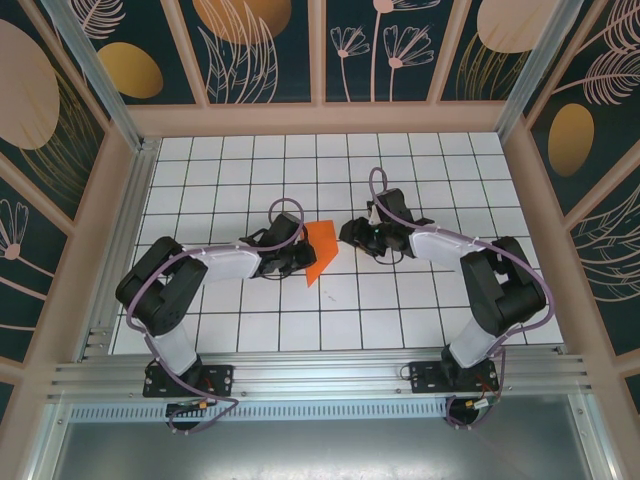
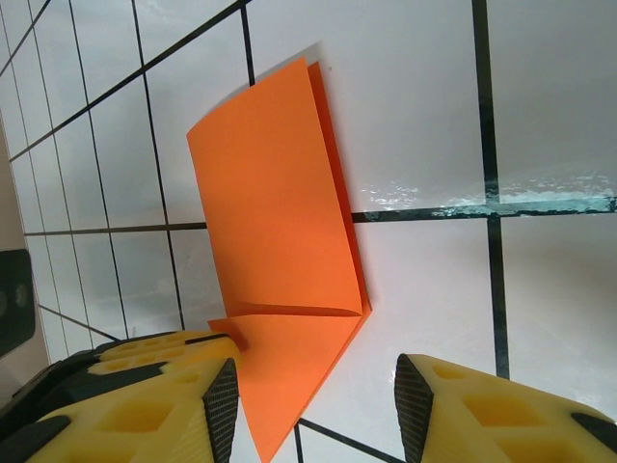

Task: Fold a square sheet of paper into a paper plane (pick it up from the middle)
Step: Third fold the triangle at the center of the table, then fourth fold the wing at the center of the table.

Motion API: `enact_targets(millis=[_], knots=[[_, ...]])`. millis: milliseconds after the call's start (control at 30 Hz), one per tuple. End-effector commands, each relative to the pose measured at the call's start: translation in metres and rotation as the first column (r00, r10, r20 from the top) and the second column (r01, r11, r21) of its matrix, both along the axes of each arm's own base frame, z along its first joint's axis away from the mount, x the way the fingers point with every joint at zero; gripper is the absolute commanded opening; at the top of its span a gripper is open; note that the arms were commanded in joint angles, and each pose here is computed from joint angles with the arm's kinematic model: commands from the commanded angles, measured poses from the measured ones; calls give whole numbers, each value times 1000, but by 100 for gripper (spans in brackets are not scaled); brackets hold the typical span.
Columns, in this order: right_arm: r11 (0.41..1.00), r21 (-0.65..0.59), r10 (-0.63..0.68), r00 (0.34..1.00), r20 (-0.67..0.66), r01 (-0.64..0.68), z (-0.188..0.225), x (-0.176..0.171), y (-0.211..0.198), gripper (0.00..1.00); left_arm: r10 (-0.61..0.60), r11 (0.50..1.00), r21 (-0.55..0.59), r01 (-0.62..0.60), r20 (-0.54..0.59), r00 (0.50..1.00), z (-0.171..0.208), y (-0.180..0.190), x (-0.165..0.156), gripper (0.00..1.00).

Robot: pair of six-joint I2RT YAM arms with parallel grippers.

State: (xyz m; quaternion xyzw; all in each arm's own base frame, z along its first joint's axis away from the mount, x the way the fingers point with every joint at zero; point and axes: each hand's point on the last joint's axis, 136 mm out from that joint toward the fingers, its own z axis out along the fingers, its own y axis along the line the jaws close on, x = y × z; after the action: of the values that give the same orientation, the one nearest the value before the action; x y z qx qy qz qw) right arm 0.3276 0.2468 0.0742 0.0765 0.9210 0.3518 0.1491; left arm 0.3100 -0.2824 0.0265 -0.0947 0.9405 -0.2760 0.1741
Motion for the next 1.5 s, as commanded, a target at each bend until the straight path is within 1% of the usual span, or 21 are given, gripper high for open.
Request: enact_targets(millis=[0, 67, 200, 433, 667, 1067, 1467], knots=[[999, 13, 35, 999, -9, -35, -7, -1, 5, 50, 34, 996, 76, -35, 15, 999, -4, 11, 8, 11], [998, 15, 59, 998, -21, -59, -11, -3, 8, 47, 47, 994, 97, -48, 15, 999, -7, 15, 8, 9], [994, 21, 110, 993, -42, -110, -16, -7, 19, 41, 42, 994, 101, -41, -2, 999, -13, 16, 5, 6], [989, 14, 145, 986, -83, -144, -31, -7, 35, 38, 43, 992, 124, -40, -22, 999, -20, 19, 1, 5], [990, -4, 139, 984, -111, -140, -41, -6, 38, 38, 52, 990, 130, -47, -31, 998, -23, 22, -2, 5], [994, -11, 110, 982, -152, -113, -51, -4, 39, 38, 62, 996, 73, -58, -59, 996, -26, 18, -8, 8], [990, 71, 127, 981, -145, -118, -41, -4, 50, 36, 52, 996, 70, -48, -64, 997, -27, 17, -9, 8]])
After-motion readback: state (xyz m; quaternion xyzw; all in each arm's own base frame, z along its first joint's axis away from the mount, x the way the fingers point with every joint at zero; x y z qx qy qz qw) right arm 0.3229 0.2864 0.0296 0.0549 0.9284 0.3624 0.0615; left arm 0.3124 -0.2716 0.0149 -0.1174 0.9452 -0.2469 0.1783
